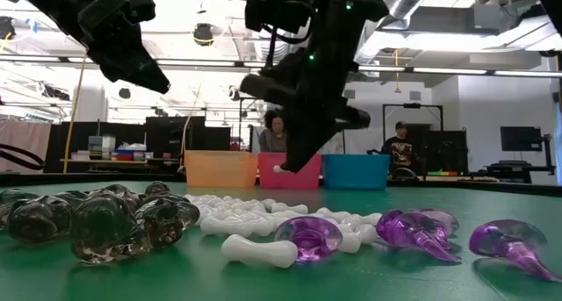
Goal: Sort Halloween decoration
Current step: Put the white bone toy into the blue bin
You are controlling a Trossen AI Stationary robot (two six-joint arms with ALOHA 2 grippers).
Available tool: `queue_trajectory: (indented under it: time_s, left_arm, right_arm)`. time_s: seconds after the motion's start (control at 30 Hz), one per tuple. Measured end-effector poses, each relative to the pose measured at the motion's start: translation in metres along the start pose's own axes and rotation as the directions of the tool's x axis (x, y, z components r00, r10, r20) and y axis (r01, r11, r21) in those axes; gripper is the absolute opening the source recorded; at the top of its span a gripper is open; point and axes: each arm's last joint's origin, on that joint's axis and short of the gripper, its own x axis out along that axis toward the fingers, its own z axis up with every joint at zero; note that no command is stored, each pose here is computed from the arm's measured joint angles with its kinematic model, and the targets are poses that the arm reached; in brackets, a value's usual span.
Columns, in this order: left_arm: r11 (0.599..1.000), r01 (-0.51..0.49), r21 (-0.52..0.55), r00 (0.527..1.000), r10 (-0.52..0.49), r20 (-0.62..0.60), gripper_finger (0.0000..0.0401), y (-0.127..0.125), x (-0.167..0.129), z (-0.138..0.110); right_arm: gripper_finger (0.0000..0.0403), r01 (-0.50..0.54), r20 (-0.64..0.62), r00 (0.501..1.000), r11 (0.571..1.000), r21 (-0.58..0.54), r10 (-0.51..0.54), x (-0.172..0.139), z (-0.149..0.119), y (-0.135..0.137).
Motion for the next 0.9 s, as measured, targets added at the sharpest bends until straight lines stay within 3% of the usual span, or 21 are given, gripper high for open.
queue_trajectory:
  time_s: [0.23, 0.47, 0.73, 0.9]
  left_arm:
    - [1.000, 0.001, -0.002, 1.000, -0.001, 0.004, 0.0144, 0.000, 0.000, 0.000]
    - [1.000, 0.003, -0.013, 1.000, -0.003, 0.007, 0.0144, 0.000, 0.000, 0.001]
    - [1.000, 0.003, -0.030, 1.000, -0.003, 0.007, 0.0144, 0.000, 0.000, 0.001]
    - [0.999, 0.007, -0.036, 1.000, -0.006, 0.017, 0.0144, -0.001, 0.000, 0.002]
  right_arm:
    - [0.0019, 0.123, -0.029, 0.992, 0.990, -0.063, -0.125, -0.012, 0.008, -0.023]
    - [0.0019, 0.296, -0.055, 0.950, 0.945, -0.137, -0.306, -0.035, 0.042, -0.082]
    - [0.0027, 0.353, -0.008, 0.935, 0.934, -0.047, -0.354, -0.074, 0.091, -0.162]
    - [0.0078, 0.309, -0.054, 0.948, 0.949, -0.059, -0.313, -0.069, 0.105, -0.190]
